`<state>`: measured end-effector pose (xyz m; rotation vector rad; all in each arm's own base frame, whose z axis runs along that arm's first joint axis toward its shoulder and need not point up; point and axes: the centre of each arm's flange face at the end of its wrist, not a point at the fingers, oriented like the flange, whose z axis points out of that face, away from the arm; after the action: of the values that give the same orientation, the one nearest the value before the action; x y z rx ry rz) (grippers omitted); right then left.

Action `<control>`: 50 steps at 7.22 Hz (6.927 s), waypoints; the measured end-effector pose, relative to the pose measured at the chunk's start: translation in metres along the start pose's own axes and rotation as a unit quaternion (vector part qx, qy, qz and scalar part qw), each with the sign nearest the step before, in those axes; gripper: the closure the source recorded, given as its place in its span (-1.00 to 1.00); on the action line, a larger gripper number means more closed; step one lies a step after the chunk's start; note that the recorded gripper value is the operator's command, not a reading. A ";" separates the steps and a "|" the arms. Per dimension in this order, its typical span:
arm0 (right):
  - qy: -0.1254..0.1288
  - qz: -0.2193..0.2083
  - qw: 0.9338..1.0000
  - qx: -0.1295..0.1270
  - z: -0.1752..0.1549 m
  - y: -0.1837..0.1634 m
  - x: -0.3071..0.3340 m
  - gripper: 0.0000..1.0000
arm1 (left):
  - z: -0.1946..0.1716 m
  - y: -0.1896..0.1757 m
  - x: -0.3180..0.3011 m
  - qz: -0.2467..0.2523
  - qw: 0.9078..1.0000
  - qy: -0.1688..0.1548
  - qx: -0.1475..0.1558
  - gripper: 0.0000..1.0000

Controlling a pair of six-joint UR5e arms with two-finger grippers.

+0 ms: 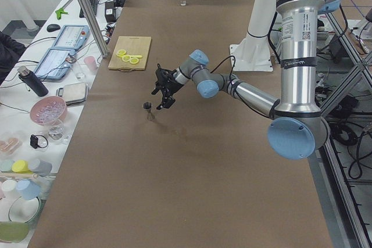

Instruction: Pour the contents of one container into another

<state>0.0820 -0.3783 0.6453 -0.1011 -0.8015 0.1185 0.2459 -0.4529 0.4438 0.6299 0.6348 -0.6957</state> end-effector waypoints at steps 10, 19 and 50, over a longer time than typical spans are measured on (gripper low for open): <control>0.000 -0.054 0.997 0.051 0.030 -0.019 0.029 -1.00 | 0.090 0.078 0.050 -0.013 0.978 -0.037 0.204 -0.94; -0.031 -0.346 0.931 0.113 0.091 -0.016 -0.088 -1.00 | 0.136 0.146 0.055 -0.002 0.965 -0.043 0.258 -0.87; -0.084 -0.444 0.870 0.195 0.186 -0.059 -0.125 -1.00 | 0.055 0.160 0.082 -0.010 0.977 0.021 0.210 1.00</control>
<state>-0.1342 -0.4466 0.6938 0.6744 -0.9142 -0.5949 0.4302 -0.4257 0.4699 1.0318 0.5364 -0.8452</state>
